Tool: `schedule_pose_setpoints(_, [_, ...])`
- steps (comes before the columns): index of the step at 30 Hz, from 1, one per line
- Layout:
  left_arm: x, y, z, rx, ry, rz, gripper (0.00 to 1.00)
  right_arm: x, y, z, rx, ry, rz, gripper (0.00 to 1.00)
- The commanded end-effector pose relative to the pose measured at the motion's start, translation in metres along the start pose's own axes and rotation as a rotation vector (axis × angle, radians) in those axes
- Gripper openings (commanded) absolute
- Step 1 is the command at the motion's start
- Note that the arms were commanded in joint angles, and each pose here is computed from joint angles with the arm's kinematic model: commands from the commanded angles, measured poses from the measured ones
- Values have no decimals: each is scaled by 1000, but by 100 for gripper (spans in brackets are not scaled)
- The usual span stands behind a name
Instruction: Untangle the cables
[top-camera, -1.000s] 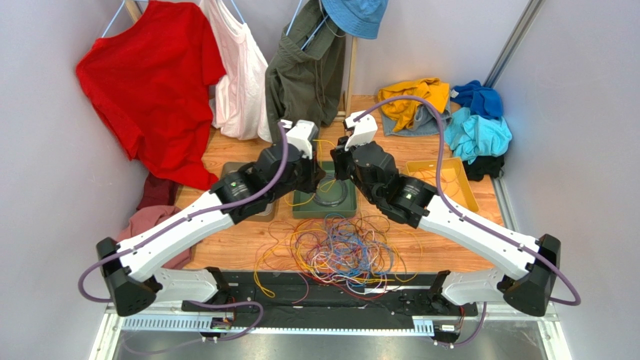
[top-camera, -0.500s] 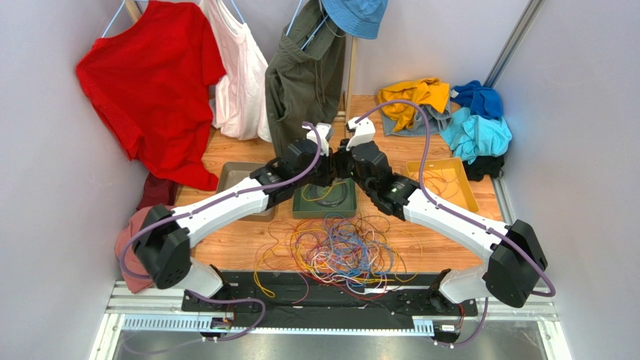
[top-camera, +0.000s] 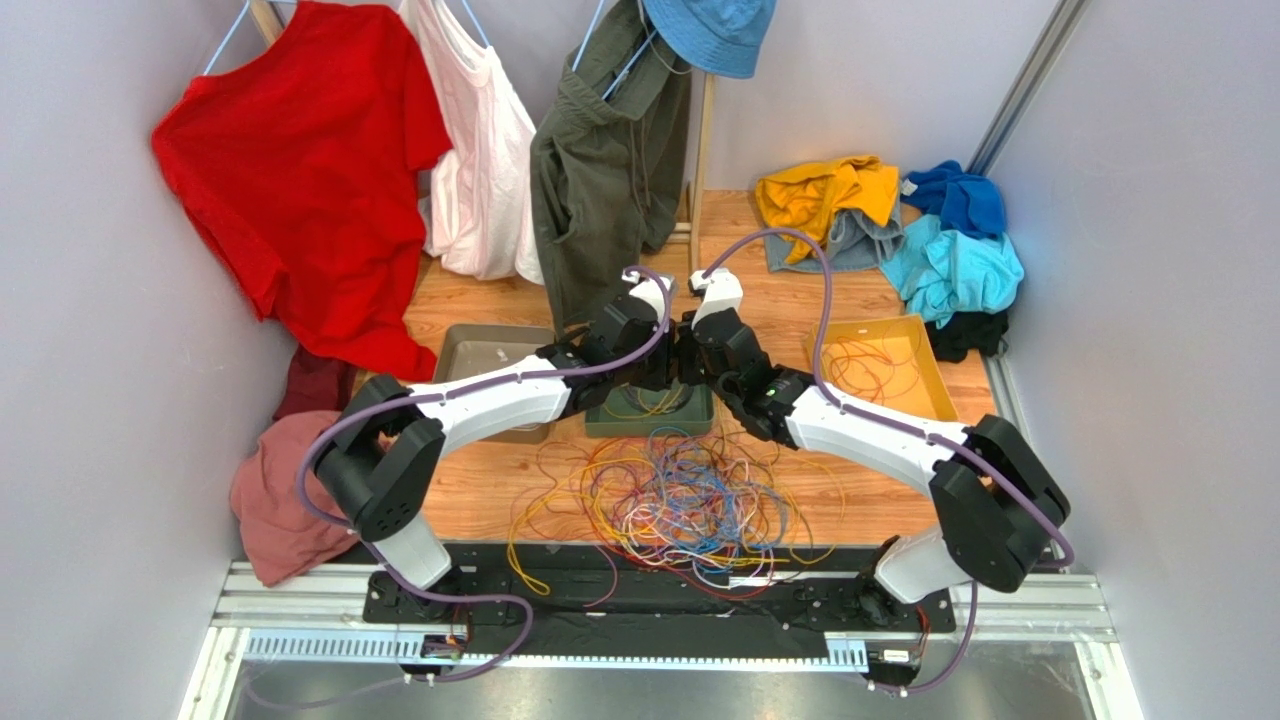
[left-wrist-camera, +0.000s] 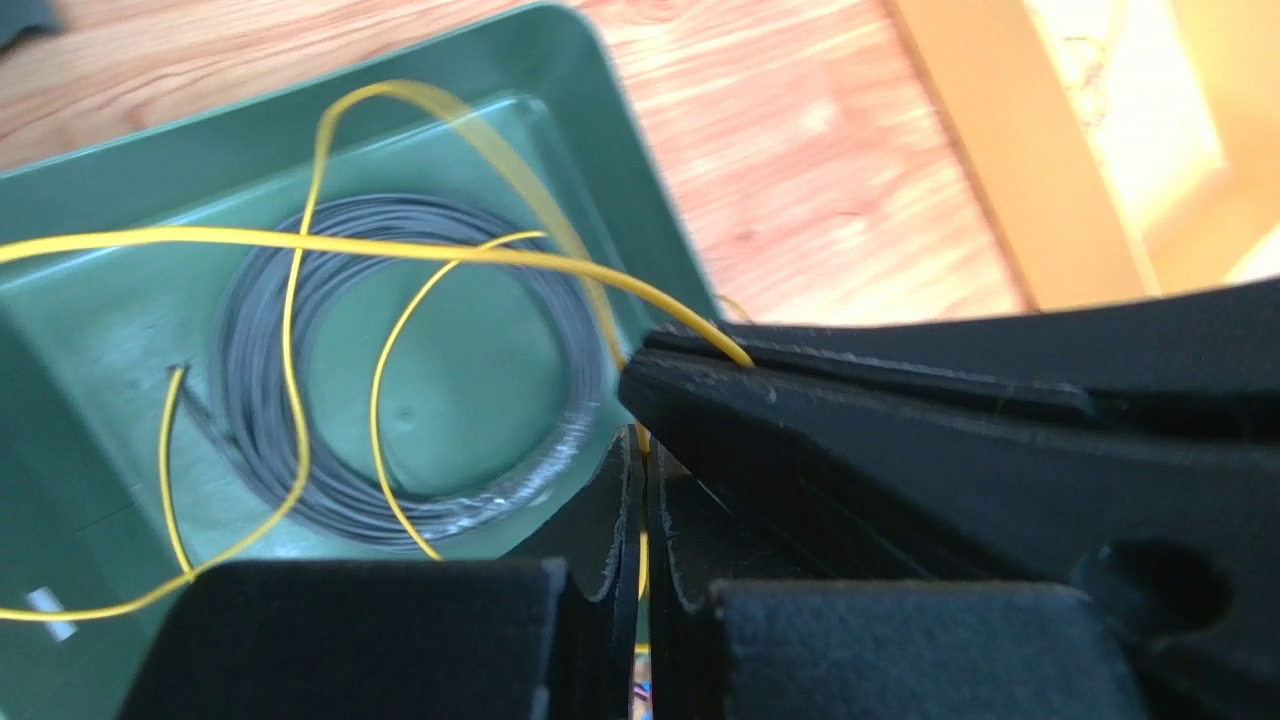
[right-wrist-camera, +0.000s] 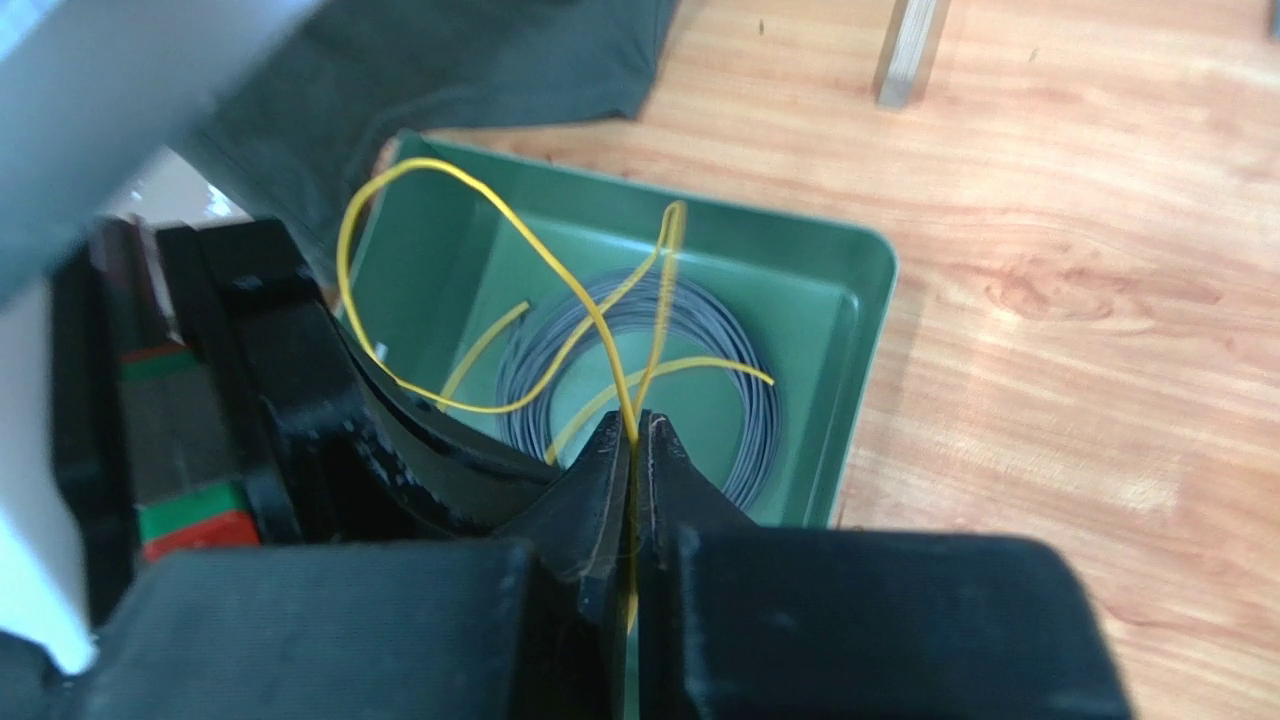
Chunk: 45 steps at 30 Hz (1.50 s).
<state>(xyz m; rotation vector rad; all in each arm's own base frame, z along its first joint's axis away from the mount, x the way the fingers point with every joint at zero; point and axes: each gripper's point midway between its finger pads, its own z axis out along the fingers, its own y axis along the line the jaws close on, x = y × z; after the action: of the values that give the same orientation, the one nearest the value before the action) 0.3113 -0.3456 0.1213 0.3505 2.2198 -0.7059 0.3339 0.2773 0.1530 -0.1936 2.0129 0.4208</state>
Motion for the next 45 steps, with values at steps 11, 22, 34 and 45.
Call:
schedule_pose_setpoints(11, [5, 59, 25, -249, 51, -95, 0, 11, -8, -8, 50, 14, 68, 51])
schedule_pose_setpoints(22, [-27, 62, -13, -324, -3, -104, 72, 1, -19, -40, 48, -35, 118, 49])
schedule_pose_setpoints(34, [-48, 70, -120, -398, -141, -116, 76, 2, -18, -67, -17, -70, 164, 41])
schedule_pose_setpoints(45, [65, 30, -159, -218, -57, -72, 73, 58, 54, -156, -252, -29, 20, 40])
